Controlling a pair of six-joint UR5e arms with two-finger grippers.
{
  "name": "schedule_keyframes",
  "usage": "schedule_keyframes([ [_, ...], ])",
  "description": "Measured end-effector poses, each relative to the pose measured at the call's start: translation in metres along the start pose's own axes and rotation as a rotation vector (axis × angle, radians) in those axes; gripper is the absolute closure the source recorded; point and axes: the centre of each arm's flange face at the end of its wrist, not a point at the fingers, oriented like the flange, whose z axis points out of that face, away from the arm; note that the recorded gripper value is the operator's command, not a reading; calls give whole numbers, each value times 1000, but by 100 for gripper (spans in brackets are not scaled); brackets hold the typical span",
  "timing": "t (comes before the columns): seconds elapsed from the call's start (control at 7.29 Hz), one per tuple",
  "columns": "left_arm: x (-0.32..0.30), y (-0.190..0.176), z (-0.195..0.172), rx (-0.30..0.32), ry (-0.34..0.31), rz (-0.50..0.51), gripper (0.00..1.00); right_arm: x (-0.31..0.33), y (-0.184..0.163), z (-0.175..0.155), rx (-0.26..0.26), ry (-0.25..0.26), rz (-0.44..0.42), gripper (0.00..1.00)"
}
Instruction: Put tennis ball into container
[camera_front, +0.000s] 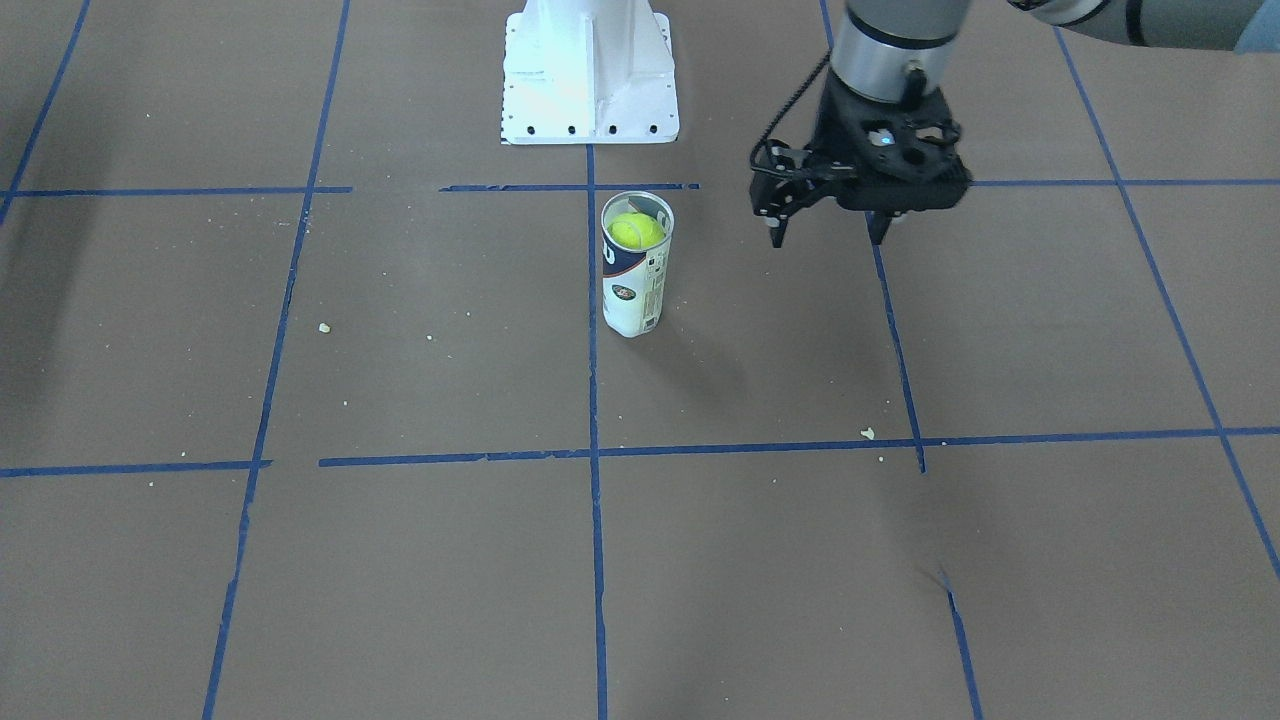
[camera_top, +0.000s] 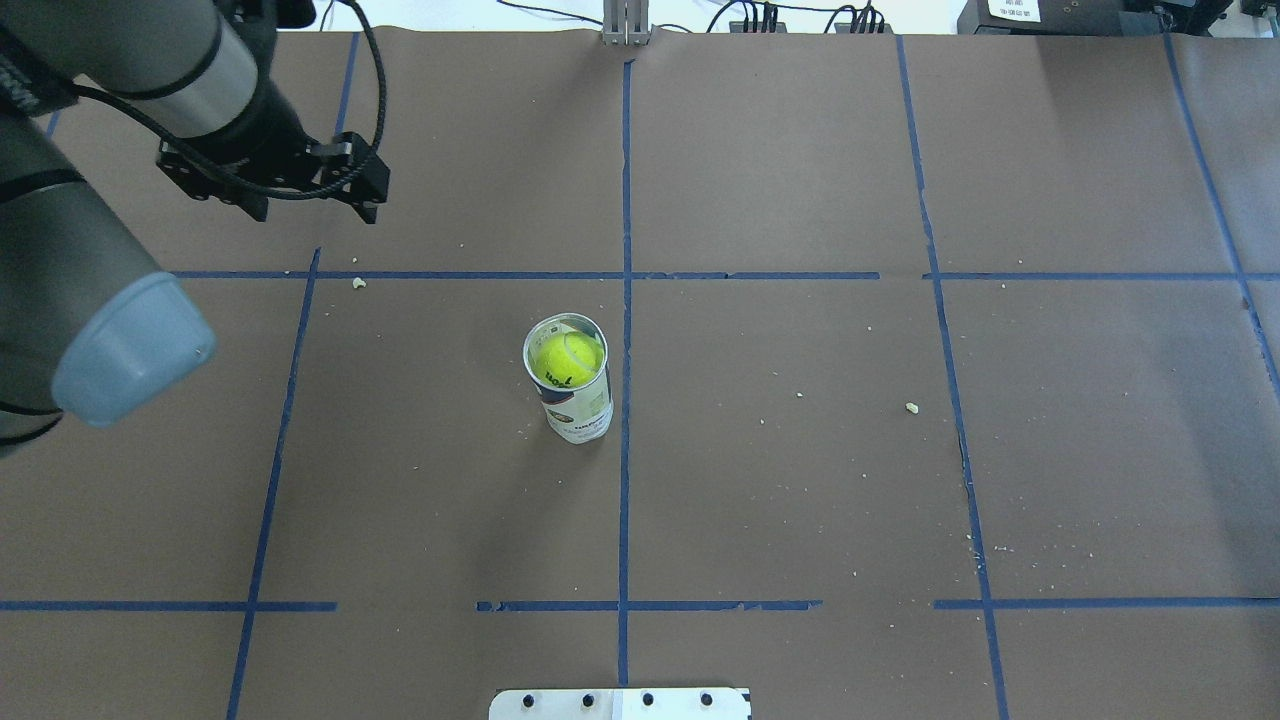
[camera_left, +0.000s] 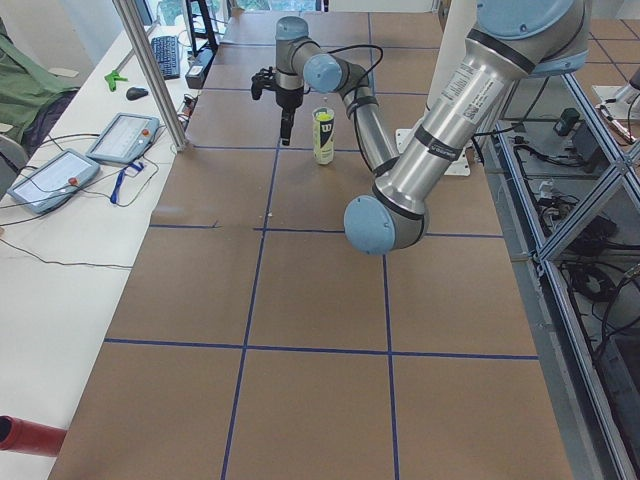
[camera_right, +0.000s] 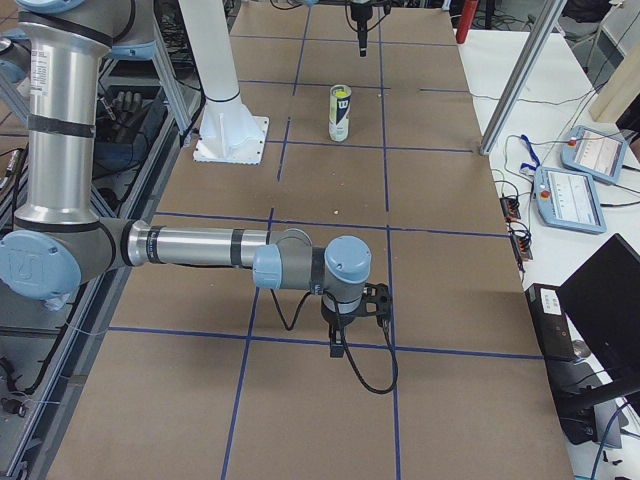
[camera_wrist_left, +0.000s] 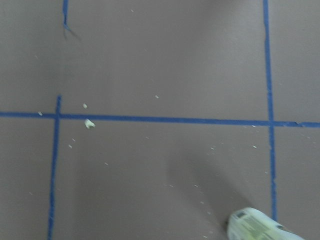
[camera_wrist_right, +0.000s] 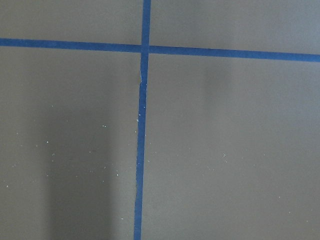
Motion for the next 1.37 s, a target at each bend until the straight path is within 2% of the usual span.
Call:
schedule_keyframes([
  [0.41, -172, -40, 1, -17, -69, 127, 0, 0, 1, 0, -1, 0, 1, 0],
  [0.69, -297, -57, 10, -40, -93, 205, 0, 0, 1, 0, -1, 0, 1, 0],
  [0.96, -404, -42, 25, -45, -110, 219, 0, 0, 0, 0, -1, 0, 0, 0],
  [1.37, -520, 20, 48, -83, -123, 236, 0, 0, 1, 0, -1, 0, 1, 0],
])
